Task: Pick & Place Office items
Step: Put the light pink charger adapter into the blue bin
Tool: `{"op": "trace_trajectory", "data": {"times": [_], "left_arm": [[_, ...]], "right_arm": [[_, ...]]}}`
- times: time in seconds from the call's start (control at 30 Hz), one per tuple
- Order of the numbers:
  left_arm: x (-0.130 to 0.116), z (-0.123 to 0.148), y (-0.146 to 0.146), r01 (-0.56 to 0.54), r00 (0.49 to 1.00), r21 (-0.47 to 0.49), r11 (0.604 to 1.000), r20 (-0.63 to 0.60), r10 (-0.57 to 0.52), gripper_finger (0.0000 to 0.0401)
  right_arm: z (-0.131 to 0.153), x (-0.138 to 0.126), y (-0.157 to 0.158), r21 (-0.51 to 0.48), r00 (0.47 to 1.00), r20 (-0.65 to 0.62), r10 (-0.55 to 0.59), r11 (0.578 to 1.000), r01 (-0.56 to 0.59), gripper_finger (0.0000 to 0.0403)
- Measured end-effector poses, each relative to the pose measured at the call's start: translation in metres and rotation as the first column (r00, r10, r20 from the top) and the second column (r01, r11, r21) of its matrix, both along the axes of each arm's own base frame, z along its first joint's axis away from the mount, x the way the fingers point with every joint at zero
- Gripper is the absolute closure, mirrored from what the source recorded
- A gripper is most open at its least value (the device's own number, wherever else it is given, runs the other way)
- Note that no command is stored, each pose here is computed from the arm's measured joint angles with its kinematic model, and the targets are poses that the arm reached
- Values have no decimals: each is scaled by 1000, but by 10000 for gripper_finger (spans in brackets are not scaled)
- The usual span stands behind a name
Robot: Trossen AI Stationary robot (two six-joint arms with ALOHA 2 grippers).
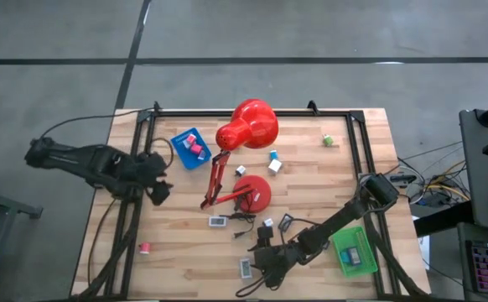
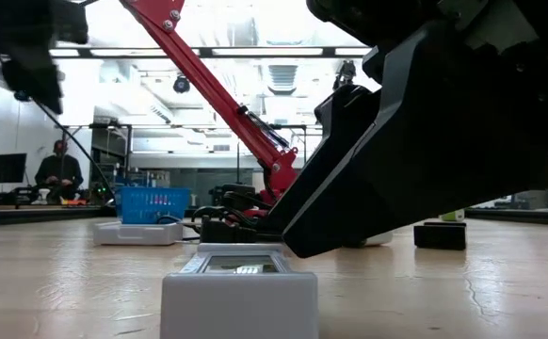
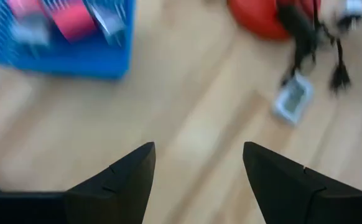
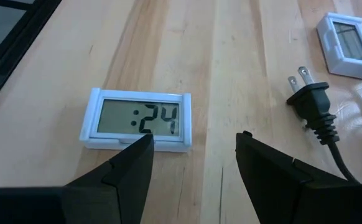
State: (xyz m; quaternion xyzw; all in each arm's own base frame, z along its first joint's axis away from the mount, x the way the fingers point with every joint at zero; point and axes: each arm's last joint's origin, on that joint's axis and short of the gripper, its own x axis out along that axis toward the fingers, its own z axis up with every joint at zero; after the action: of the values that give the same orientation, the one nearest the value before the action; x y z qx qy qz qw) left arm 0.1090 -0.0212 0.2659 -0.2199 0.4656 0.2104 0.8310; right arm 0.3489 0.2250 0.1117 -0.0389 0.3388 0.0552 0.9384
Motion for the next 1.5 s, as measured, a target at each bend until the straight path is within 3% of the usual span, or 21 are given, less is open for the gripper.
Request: {"op": "trace_trajectory", "data": {"times": [0.2,0.67,0.93,1.23,1.5], "left_arm": [[-6,-10,-24,-38,988,-143,989,-155,15,151],[3,-43,-100,-174,925,-235,956,-371,77,151],[5,-60,-133,-274,851,-213,938,-509,133,151],[19,-62,-161,-323,813,-177,930,-555,176,151],[24,-80,-175,-352,741,-123,928,-642,196,151]], "right_arm": [[-1,-1,0,13,1000,-14,-4,1000,4,179],[-5,-7,2,11,997,-74,-14,1000,15,179],[-6,-11,6,12,997,-83,-7,1000,8,179],[-8,-14,8,13,995,-98,2,1000,-1,179],[-8,-16,10,13,994,-104,24,1000,-23,179]]}}
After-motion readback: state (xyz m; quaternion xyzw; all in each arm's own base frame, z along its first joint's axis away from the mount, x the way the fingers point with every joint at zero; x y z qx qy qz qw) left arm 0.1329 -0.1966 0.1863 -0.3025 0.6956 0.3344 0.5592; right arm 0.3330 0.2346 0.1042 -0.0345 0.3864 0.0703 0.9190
